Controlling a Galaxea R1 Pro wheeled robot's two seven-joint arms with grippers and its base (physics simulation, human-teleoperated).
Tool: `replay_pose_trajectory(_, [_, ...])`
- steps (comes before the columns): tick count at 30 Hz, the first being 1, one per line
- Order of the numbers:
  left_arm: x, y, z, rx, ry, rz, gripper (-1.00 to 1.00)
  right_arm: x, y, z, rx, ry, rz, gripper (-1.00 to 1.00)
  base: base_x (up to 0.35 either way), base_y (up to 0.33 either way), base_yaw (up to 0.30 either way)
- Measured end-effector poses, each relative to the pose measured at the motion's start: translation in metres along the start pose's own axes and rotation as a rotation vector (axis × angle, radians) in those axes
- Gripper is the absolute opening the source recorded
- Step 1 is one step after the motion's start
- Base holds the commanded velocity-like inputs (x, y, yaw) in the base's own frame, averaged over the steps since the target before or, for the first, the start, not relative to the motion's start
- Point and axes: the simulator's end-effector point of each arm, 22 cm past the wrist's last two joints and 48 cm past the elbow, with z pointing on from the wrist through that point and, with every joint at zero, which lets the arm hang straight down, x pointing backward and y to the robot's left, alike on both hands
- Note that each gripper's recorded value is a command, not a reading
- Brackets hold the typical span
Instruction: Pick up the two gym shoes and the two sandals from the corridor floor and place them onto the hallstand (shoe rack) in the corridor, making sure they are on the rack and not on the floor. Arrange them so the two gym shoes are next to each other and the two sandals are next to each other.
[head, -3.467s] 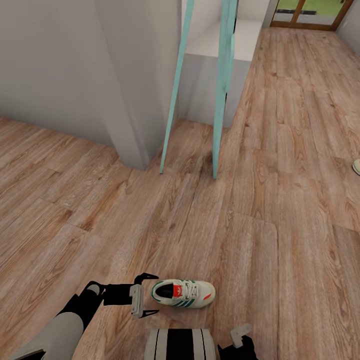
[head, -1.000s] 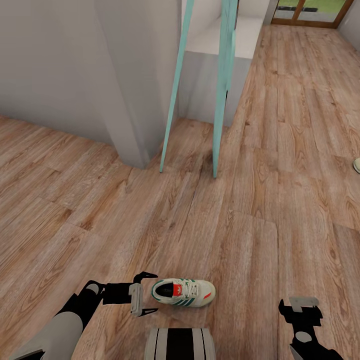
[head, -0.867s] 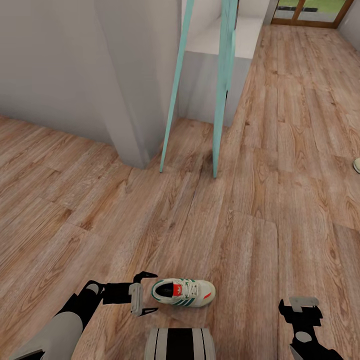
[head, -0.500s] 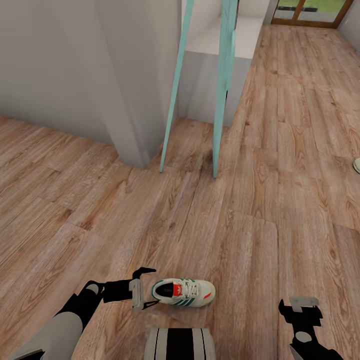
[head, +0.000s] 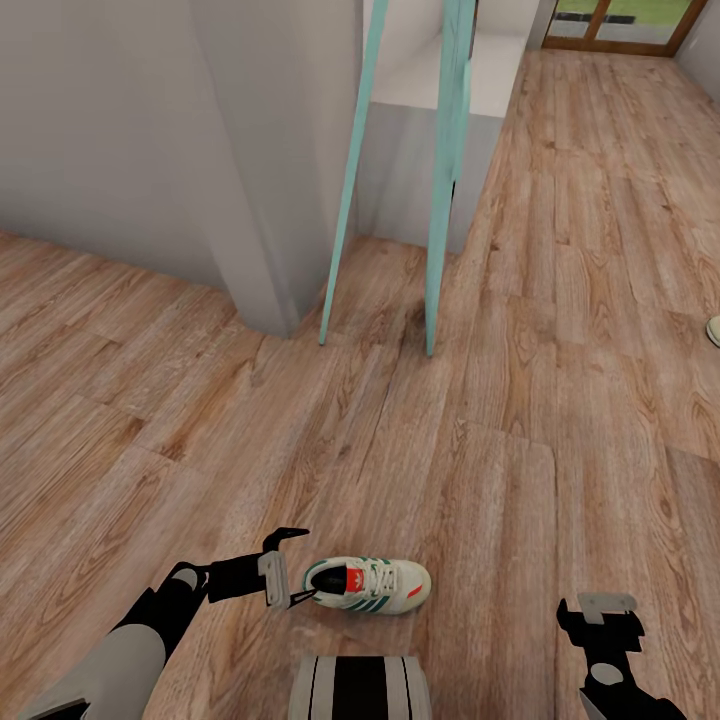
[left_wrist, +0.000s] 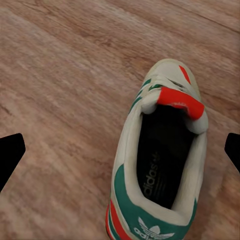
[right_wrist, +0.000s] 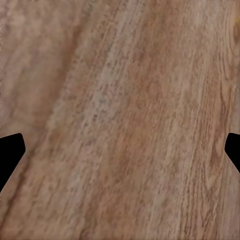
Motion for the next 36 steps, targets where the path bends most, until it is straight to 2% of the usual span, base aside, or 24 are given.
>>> replay_pose_trajectory(8, [0.0, -0.003, 0.001, 0.008, 0.0, 0.0, 1.0, 0.0, 0.0, 0.0, 0.0, -0.001, -0.001, 1.0, 0.0, 0.0, 0.0])
replay_pose_trajectory(12, [0.007, -0.015, 0.002, 0.045, 0.018, -0.002, 1.0, 0.0, 0.0, 0.0, -0.001, -0.001, -0.001, 1.0, 0.0, 0.0, 0.0])
replay_pose_trajectory(13, [0.011, -0.023, 0.002, 0.072, 0.033, 0.005, 1.0, 0.0, 0.0, 0.0, 0.0, -0.001, -0.001, 1.0, 0.0, 0.0, 0.0])
replay_pose_trajectory(36, [0.014, -0.032, 0.004, 0.113, 0.053, 0.025, 1.0, 0.0, 0.0, 0.0, 0.0, 0.0, -0.001, 1.0, 0.0, 0.0, 0.0])
